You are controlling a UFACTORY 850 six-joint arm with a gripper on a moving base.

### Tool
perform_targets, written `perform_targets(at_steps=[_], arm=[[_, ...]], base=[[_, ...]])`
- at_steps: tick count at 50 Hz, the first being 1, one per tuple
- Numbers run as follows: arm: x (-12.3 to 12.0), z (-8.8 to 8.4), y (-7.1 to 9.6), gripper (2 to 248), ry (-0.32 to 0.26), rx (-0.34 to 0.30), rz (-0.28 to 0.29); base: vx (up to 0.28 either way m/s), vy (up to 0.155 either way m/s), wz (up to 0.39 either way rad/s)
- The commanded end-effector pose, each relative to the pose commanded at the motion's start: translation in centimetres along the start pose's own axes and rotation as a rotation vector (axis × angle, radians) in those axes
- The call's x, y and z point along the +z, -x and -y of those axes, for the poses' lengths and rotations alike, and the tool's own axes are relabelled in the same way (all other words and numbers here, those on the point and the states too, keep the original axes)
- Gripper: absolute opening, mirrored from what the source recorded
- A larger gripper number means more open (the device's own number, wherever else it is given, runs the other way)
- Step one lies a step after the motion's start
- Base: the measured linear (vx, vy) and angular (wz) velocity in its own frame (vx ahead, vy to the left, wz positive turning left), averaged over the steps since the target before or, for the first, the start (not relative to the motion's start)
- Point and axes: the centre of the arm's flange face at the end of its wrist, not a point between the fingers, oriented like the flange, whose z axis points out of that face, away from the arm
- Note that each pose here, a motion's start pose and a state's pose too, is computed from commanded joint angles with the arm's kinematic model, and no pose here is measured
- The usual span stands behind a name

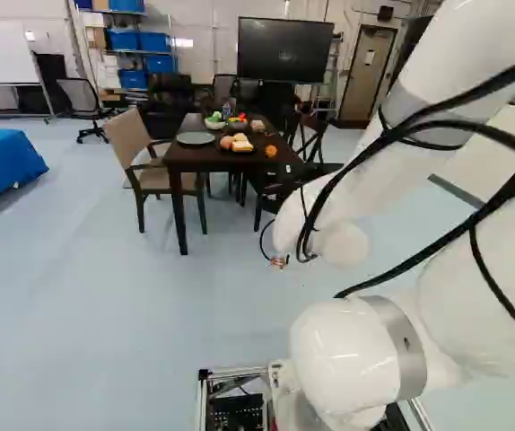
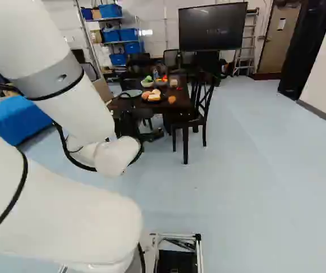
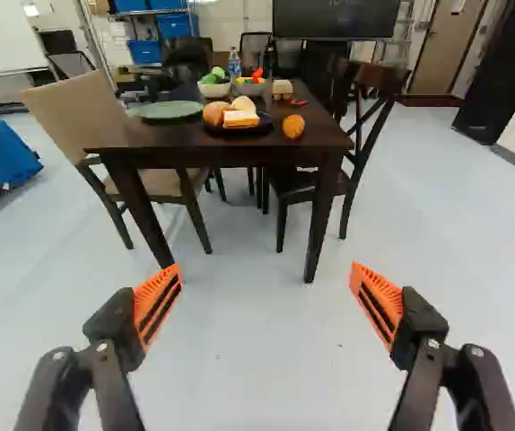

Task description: Move the croissant to the empty plate

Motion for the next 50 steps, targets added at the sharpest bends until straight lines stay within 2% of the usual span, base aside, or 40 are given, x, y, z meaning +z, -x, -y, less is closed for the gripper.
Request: perform_targets(at_steps=[16,50], arm=[[0.0,0.0,0.0,247,0.0,0.0,0.0],[0.0,0.0,0.0,247,0.0,0.0,0.0]], base=[[0.098,0.0,-0.011],[0.199,0.032,-0.03]])
